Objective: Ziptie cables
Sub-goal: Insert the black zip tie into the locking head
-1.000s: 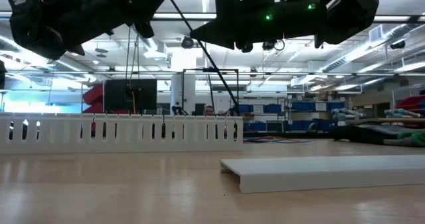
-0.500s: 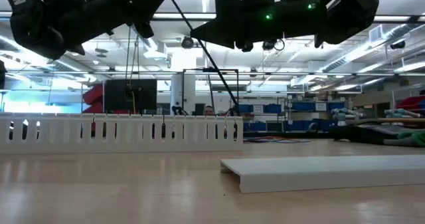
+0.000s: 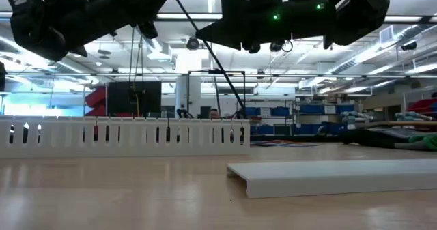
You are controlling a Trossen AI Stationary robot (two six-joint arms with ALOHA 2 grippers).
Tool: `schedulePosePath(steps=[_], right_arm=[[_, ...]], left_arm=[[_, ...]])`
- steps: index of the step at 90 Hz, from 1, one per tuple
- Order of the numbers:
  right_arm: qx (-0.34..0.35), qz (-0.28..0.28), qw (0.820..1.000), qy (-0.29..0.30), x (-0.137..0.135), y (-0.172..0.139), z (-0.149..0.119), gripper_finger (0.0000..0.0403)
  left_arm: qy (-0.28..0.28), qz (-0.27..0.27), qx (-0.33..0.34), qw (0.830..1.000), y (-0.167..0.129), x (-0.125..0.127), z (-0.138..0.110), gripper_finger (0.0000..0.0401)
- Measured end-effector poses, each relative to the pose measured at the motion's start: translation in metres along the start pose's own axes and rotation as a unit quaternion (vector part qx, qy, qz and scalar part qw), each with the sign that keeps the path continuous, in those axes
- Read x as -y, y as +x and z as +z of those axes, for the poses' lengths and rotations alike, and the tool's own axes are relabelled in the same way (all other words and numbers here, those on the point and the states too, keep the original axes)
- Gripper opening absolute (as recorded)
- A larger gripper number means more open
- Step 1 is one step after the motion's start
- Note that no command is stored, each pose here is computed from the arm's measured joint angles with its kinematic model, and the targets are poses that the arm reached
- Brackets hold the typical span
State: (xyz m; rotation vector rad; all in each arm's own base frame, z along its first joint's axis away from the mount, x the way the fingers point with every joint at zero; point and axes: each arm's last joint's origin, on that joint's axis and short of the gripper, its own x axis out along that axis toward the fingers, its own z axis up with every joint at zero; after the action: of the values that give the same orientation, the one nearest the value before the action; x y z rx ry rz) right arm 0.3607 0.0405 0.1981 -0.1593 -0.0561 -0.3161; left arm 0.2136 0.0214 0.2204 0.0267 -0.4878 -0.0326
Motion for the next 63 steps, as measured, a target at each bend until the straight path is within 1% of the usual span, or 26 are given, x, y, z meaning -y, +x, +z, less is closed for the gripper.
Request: schedulePosePath(steps=[14,35,51,63], right_arm=[[0.000,0.000,1.000,0.000,0.0000,0.0000,0.0000,0.0000],[0.000,0.000,1.000,-0.001,0.0000,0.0000,0.0000,0.0004],[0.011,0.013,0.998,-0.063,-0.0006,0.0000,0.0017,0.0042],[0.051,0.073,0.988,-0.125,-0.0038,-0.0006,0.0060,0.0090]], left_arm=[[0.018,0.000,0.000,1.000,0.0000,0.0001,-0.0001,0.0002],[0.018,0.000,-0.001,1.000,0.0000,0.0001,-0.0001,0.0001],[0.017,0.000,-0.003,1.000,0.0000,0.0001,-0.0006,0.0001],[0.017,0.003,-0.004,1.000,0.0000,-0.0001,-0.0008,0.0000]])
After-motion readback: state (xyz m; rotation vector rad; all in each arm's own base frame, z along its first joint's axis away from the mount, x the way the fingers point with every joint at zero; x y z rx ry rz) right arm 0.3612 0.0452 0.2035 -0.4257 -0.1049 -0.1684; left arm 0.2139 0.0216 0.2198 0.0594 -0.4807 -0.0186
